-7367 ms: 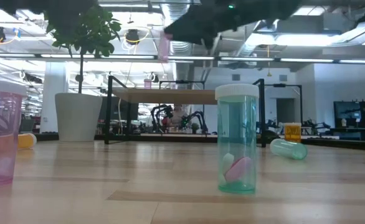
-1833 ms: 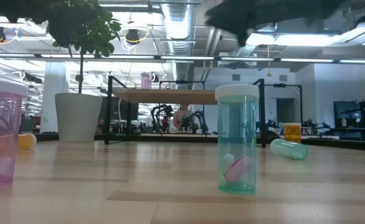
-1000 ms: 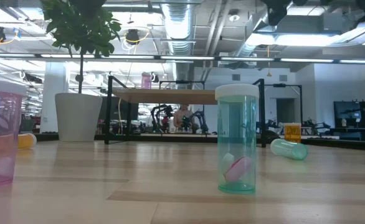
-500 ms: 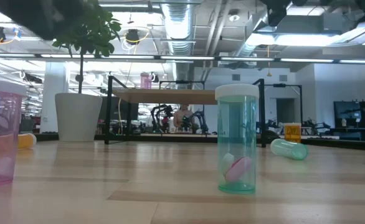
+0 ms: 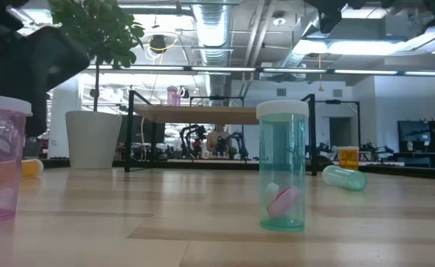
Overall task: Pick and place medicine bottles onto shelf by color
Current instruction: Put the pink pill bottle aligned with the other pink pill bottles on the shelf
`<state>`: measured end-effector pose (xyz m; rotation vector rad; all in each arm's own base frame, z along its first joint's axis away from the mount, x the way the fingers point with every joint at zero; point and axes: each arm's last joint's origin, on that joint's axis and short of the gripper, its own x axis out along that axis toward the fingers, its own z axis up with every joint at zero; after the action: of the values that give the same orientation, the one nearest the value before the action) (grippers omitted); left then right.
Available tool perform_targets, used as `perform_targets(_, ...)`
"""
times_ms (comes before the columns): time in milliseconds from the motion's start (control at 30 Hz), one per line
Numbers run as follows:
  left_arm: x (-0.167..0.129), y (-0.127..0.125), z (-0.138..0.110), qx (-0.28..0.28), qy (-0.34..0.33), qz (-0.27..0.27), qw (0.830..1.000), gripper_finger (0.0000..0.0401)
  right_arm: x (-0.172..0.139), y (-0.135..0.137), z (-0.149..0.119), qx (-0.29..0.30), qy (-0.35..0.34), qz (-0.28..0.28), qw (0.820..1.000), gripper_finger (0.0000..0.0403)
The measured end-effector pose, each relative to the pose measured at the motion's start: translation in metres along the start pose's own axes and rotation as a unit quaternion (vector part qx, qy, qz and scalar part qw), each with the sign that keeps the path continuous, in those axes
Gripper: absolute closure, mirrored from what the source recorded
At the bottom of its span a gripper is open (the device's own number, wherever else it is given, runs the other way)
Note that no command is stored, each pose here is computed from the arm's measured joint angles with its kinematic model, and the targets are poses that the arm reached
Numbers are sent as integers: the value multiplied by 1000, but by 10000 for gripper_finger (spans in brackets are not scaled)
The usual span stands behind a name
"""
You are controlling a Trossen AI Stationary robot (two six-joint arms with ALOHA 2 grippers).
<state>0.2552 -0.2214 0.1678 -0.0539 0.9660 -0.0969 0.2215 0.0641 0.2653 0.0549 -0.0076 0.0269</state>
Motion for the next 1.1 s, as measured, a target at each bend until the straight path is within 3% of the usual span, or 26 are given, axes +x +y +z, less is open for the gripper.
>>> perform_targets(200, -1, 0, 0, 2, -2, 2, 1000, 216, 0, 0, 0, 0, 1, 0, 1000, 270)
perform_targets(533, -1, 0, 0, 2, 4, -6, 1000, 317, 0, 0, 0, -1, 1, 0, 1000, 270)
perform_targets(700, -7, 6, 13, -1, 14, 14, 1000, 313, 0, 0, 0, -2, 1, 0, 1000, 271)
perform_targets(867, -40, 36, 42, -25, 17, 104, 994, 282, 0, 0, 0, -4, 1, 0, 1000, 271)
perform_targets(1100, -120, 112, 83, -111, -88, 196, 970, 277, 0, 0, 0, -5, 2, 0, 1000, 271)
